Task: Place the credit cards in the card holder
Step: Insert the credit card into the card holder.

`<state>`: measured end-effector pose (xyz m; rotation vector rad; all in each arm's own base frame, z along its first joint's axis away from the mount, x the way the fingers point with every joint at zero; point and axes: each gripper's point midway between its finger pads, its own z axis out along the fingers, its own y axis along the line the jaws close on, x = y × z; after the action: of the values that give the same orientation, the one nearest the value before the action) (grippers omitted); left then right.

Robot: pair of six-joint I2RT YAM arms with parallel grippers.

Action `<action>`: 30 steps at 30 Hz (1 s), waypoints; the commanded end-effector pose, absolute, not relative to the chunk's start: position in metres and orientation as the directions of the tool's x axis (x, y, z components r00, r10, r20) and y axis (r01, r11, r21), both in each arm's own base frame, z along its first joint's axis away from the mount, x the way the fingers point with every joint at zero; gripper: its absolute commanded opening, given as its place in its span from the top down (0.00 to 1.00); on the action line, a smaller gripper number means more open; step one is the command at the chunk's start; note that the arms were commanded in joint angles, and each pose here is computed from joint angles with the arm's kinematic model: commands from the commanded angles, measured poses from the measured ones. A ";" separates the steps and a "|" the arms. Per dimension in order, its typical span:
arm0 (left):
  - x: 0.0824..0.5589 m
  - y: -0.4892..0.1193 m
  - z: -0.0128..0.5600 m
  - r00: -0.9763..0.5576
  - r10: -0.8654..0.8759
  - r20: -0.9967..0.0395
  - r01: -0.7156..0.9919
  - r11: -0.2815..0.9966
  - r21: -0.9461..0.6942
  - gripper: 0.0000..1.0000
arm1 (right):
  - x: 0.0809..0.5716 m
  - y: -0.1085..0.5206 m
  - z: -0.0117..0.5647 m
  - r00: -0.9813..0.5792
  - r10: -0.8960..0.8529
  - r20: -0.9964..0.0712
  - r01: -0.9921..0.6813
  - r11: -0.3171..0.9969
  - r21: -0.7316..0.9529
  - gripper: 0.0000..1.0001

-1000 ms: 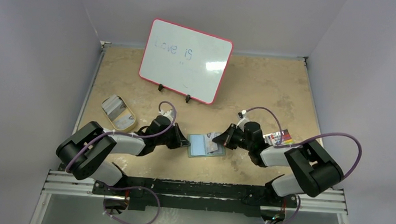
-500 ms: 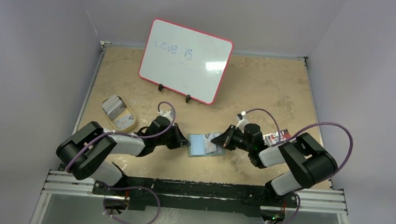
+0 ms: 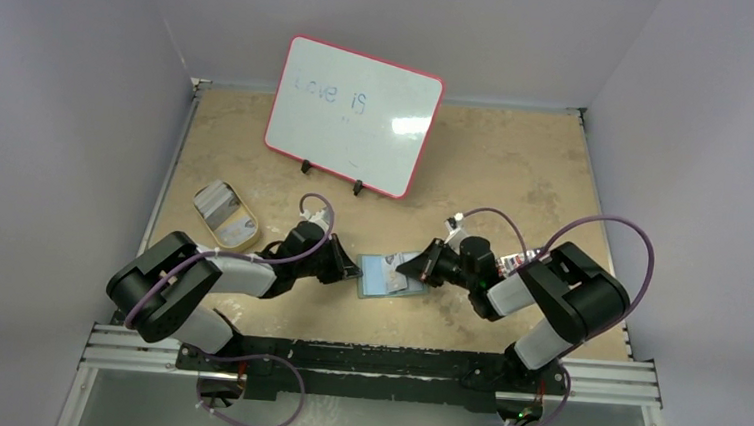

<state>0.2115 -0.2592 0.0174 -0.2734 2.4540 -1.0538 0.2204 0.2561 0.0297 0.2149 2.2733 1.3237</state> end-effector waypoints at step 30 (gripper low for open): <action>0.215 -0.257 0.023 -0.838 -0.410 -0.360 -0.022 0.685 -0.728 1.00 | 0.235 0.248 0.040 -0.826 0.281 -0.489 -0.113 0.766 0.632 0.50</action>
<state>0.2119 -0.2570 0.0179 -0.3581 2.4217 -1.0333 0.2266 0.2391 0.0385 0.1587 2.3860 0.9339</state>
